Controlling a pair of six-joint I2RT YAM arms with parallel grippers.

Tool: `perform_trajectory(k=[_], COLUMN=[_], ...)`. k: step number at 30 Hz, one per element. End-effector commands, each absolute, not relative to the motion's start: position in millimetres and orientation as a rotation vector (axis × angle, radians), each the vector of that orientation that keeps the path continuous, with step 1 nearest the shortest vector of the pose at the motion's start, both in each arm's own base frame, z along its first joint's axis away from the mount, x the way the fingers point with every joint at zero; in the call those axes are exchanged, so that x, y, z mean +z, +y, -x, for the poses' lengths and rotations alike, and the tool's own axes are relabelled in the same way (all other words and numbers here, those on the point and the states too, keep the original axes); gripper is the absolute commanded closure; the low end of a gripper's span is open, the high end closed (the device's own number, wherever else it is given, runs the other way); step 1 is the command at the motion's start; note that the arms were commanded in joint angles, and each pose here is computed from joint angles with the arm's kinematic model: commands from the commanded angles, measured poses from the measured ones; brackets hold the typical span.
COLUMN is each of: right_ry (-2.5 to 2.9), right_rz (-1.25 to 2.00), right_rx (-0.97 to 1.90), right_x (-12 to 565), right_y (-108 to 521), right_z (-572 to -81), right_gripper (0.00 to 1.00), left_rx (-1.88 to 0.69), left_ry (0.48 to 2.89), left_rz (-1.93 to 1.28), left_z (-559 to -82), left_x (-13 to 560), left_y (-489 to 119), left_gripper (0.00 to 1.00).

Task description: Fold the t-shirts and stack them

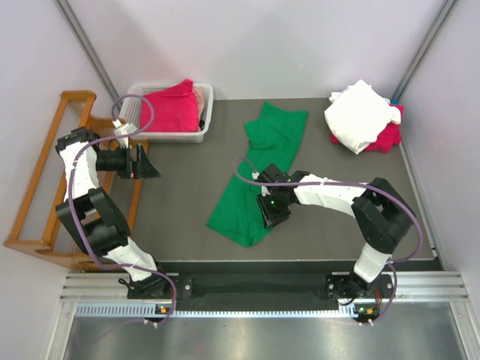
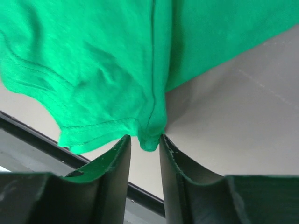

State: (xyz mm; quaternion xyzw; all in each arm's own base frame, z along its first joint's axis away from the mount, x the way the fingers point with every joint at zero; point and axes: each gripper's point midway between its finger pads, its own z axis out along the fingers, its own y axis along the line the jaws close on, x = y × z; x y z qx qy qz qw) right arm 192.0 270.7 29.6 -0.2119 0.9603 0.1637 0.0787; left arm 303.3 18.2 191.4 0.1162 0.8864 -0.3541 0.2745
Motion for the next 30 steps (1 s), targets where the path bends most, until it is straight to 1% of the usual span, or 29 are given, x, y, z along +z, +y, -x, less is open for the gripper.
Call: perform_trajectory(k=[1, 6, 10, 16, 19, 20, 21, 22, 24, 30], right_ry=[2.788, 2.759, 2.729, 2.711, 2.712, 2.718, 2.722, 2.736, 2.752, 2.761], right_rz=[0.655, 0.686, 0.729, 0.831, 0.844, 0.828, 0.813, 0.797, 0.758, 0.665], right_rx=[0.555, 0.558, 0.582, 0.629, 0.569, 0.531, 0.492, 0.44, 0.43, 0.415], right_x=[51.5, 65.2, 79.0, 84.4, 82.0, 79.0, 75.6, 67.7, 62.8, 60.6], right_y=[293.3, 300.0, 313.7, 337.6, 337.5, 332.3, 326.6, 317.3, 308.3, 291.7], right_z=[-206.6, -209.3, -211.5, -197.1, -197.7, -200.3, -203.1, -204.9, -209.3, -218.5], right_gripper=[0.73, 0.81, 0.81, 0.82, 0.82, 0.8, 0.72, 0.69, 0.64, 0.62], left_rx=[-1.05, -1.06, -1.062, -1.055, -1.064, -1.063, -1.064, -1.06, -1.062, -1.072], left_ry=[2.379, 2.384, 2.384, 2.389, 2.387, 2.387, 2.389, 2.39, 2.397, 2.397], left_rz=[-0.299, -0.302, -0.305, -0.315, -0.316, -0.317, -0.317, -0.323, -0.324, -0.326], left_z=[-289.6, -287.4, -287.0, -285.4, -285.3, -285.0, -284.8, -283.9, -282.9, -281.8], left_x=[196.8, 194.0, 194.0, 194.2, 194.1, 194.5, 193.9, 193.9, 191.6, 190.3], left_y=[6.1, 5.2, 5.1, 5.4, 4.9, 5.2, 5.4, 5.4, 5.6, 4.3], left_gripper=[0.01, 0.01, 0.01, 0.01, 0.01, 0.01, 0.01, 0.01, 0.01, 0.01])
